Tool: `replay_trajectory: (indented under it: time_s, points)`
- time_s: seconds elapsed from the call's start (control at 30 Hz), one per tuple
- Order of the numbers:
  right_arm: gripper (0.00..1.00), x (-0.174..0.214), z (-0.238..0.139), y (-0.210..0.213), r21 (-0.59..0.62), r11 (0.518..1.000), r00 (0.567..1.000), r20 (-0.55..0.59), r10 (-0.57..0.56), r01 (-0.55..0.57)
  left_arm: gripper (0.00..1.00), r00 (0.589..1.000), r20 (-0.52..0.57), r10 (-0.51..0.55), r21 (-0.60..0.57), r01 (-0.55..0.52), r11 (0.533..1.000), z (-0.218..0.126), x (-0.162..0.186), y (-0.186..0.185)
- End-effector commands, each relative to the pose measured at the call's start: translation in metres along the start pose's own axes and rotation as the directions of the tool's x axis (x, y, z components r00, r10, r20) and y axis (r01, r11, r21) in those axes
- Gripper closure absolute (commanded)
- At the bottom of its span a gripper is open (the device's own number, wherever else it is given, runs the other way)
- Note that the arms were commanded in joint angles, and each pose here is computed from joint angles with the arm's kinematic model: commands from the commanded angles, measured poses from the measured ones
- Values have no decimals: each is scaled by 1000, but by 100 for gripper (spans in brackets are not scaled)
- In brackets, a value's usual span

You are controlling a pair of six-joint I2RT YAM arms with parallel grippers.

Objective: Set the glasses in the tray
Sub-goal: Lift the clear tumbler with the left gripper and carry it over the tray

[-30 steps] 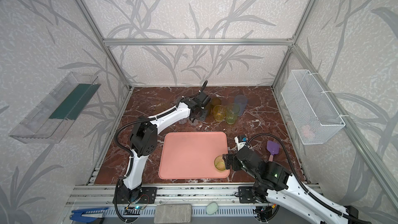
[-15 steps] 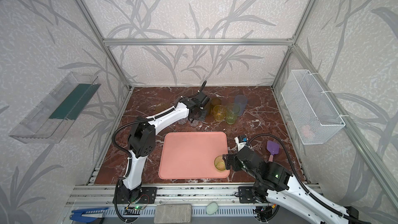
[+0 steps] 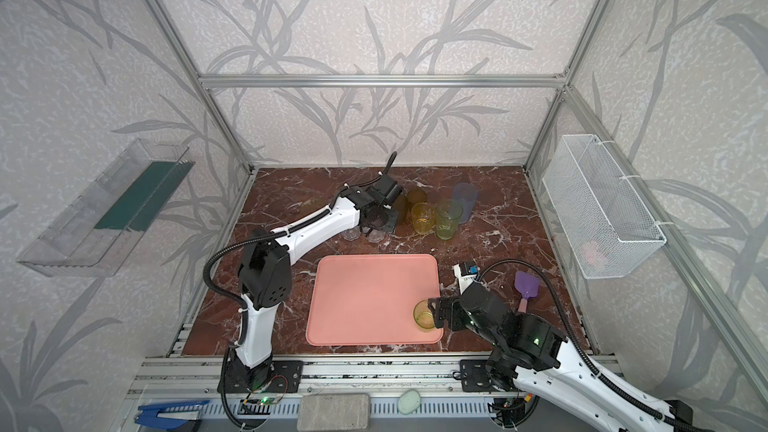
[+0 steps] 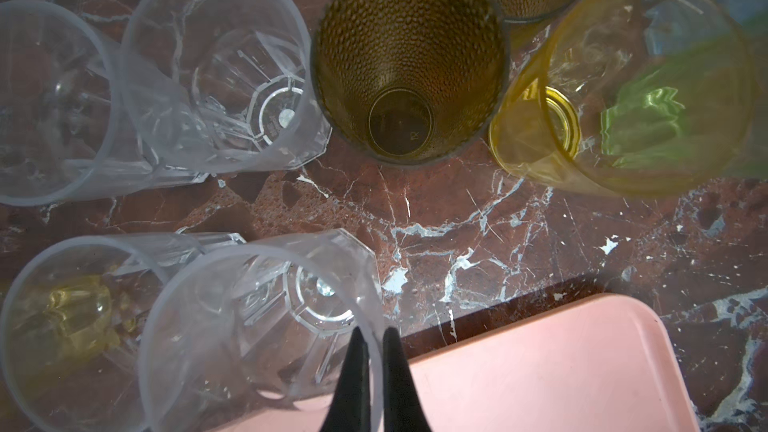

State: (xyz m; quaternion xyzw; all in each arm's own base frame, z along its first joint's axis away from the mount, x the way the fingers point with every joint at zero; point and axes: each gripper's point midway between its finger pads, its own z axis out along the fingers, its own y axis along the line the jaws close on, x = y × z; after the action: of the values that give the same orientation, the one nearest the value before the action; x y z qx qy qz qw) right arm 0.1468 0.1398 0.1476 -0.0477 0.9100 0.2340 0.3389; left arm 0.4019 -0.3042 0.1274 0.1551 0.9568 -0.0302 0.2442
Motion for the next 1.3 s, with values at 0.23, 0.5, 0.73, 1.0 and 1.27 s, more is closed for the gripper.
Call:
replay_trajectory:
  time_s: [0.23, 0.5, 0.73, 1.0, 1.27]
  points:
    - [1, -2, 2, 5, -32, 999, 1000, 10, 25, -25, 100, 998, 65, 7, 65, -11, 998, -54, 3, -12]
    - [1, -5, 3, 12, -56, 998, 999, 12, 39, -39, 100, 995, 101, 15, 98, -25, 995, -85, 21, -22]
    - [1, -5, 7, 13, -53, 997, 998, 7, 56, -56, 100, 985, 152, 78, 95, -93, 991, -109, 52, -36]
    - [1, -5, 7, 15, -75, 994, 996, 7, 85, -84, 100, 989, 105, 102, 105, -113, 988, -101, 99, -40]
    - [1, -1, 10, 14, -86, 991, 994, 6, 105, -104, 100, 988, 49, 149, 117, -153, 981, -93, 137, -57]
